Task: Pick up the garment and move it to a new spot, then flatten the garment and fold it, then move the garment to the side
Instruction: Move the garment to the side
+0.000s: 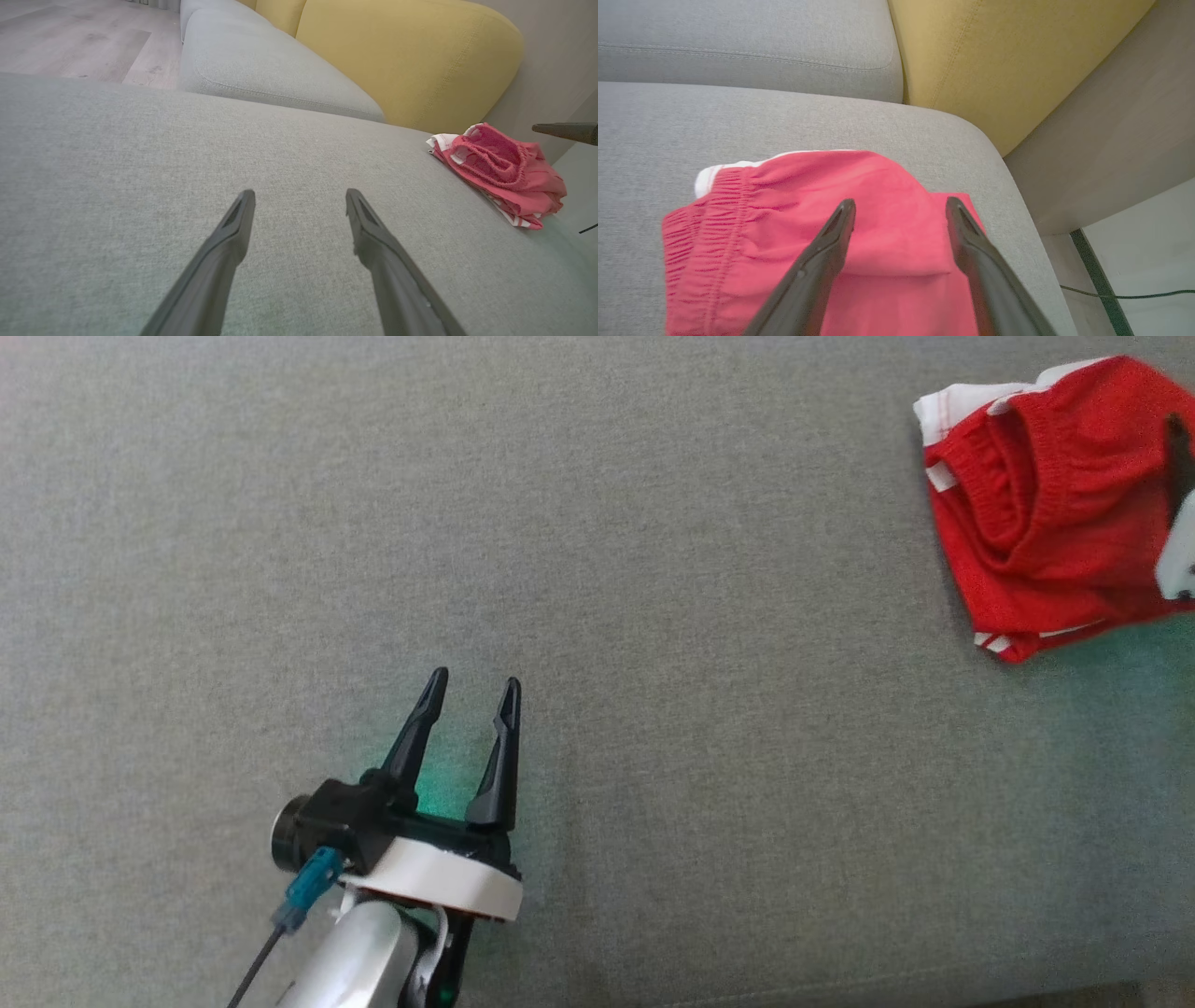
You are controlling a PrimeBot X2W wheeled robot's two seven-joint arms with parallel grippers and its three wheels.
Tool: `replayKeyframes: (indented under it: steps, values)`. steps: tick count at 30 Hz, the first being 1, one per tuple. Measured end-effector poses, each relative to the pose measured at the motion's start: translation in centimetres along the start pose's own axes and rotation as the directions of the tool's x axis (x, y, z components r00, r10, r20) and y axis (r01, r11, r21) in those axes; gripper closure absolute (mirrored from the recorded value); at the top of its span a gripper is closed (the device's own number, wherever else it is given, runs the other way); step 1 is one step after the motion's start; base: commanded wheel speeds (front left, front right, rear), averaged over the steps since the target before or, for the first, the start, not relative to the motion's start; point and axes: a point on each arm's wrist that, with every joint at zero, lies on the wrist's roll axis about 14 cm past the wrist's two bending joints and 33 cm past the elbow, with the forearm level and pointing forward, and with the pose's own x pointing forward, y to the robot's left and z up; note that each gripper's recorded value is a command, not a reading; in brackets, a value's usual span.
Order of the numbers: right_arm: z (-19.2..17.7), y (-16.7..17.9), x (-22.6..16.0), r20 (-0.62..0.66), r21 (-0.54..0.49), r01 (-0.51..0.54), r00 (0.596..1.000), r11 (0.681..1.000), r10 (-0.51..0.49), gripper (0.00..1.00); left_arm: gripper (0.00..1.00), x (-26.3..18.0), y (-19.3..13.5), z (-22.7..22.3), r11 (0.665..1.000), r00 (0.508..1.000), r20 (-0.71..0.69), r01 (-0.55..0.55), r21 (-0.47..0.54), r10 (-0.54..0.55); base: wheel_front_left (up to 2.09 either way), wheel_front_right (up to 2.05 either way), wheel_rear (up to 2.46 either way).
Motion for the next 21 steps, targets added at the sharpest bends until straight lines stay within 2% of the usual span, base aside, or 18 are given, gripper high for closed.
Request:
replayKeyframes:
  steps: [4, 9, 14, 16, 21]
  values:
    - [1.2, 0.8, -0.8, 0.058, -0.012, -0.022, 0.998, 1.000, 0.023, 0.00, 0.00, -0.1, -0.3, 0.7, 1.000, 1.000, 0.016, 0.002, 0.014, -0.002, 0.00, 0.00, 0.00]
    - [4.4, 3.1, -2.4, 0.191, -0.007, -0.078, 0.979, 0.997, 0.078, 0.00, 0.00, -0.7, 0.6, 2.6, 0.999, 0.997, 0.066, -0.038, 0.015, 0.037, 0.00, 0.00, 0.00]
    - [7.3, 6.2, -5.2, 0.341, 0.004, -0.154, 0.929, 0.988, 0.144, 0.00, 0.00, -2.4, 2.4, 5.0, 0.992, 0.983, 0.141, -0.123, 0.022, 0.119, 0.00, 0.00, 0.00]
    - [7.5, 8.1, -7.0, 0.399, 0.014, -0.202, 0.899, 0.979, 0.179, 0.00, 0.00, -4.2, 3.8, 5.9, 0.982, 0.968, 0.173, -0.187, 0.026, 0.180, 0.00, 0.00, 0.00]
    - [7.2, 11.0, -10.1, 0.490, 0.074, -0.275, 0.847, 0.959, 0.205, 0.00, 0.00, -7.4, 5.4, 6.5, 0.965, 0.947, 0.200, -0.261, 0.016, 0.252, 0.00, 0.00, 0.00]
